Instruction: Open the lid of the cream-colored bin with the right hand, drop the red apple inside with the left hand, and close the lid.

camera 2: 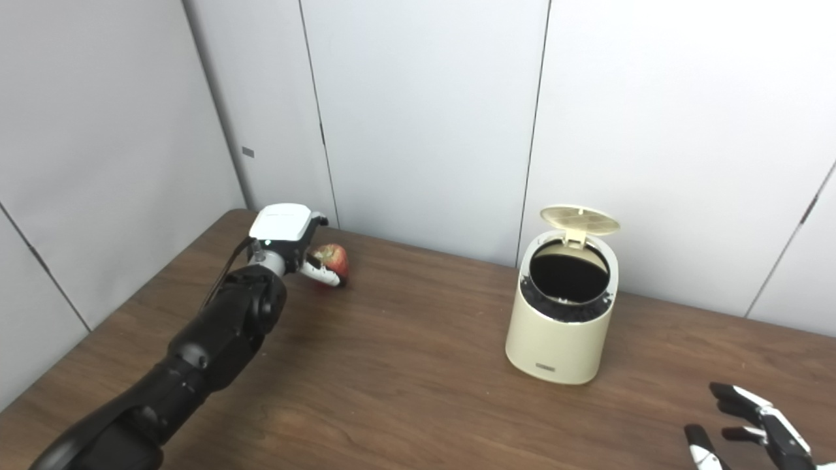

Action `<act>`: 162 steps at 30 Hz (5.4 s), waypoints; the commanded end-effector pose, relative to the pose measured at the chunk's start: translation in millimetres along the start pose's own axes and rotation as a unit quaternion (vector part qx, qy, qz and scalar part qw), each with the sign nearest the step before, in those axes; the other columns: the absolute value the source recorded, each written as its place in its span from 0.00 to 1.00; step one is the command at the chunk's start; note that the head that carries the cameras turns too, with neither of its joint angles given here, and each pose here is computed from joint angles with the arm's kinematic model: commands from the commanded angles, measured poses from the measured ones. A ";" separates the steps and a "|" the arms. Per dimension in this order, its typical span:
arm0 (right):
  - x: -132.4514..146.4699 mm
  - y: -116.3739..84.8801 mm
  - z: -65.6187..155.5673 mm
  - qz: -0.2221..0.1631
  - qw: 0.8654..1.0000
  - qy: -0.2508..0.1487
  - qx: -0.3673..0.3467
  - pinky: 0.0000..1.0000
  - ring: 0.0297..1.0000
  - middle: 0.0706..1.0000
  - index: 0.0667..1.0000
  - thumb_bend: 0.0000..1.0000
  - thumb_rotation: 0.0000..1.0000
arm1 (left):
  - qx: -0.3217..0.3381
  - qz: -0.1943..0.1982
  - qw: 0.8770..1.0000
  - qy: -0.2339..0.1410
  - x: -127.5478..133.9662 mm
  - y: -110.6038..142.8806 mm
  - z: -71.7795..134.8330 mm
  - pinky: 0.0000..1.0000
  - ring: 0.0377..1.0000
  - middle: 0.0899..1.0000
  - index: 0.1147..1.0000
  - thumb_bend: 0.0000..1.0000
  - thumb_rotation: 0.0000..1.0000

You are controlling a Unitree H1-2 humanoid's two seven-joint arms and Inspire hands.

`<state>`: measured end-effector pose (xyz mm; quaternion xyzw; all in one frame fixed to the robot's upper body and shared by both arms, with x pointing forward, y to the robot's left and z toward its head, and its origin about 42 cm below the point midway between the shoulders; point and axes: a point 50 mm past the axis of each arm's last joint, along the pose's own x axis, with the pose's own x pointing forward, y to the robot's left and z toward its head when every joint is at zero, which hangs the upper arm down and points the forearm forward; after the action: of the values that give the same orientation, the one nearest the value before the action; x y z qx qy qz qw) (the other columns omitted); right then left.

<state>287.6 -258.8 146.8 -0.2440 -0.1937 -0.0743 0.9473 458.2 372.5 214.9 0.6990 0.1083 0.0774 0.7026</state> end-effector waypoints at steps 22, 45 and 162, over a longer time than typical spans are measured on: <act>12.5 -3.4 35.9 -0.017 0.999 -0.026 0.014 0.54 0.68 0.69 0.65 0.16 0.00 | 0.074 -0.056 0.995 -0.030 11.5 23.1 10.2 0.16 0.21 0.35 0.43 0.52 0.00; 12.1 14.7 36.2 -0.017 1.000 -0.023 0.007 0.57 0.68 0.68 0.65 0.19 0.00 | -0.064 0.114 0.974 -0.186 -68.9 60.7 55.6 0.22 0.28 0.35 0.44 0.52 0.00; 7.1 64.8 18.8 -0.027 1.000 -0.002 0.009 0.61 0.71 0.71 0.69 0.31 0.40 | -0.223 0.207 0.843 -0.444 -56.8 47.0 237.8 0.60 0.74 0.80 0.81 1.00 0.16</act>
<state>307.7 -199.2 142.4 -0.2351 -0.2015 -0.0969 0.9459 462.1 134.0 239.2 0.4908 -0.3478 -0.0786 0.7949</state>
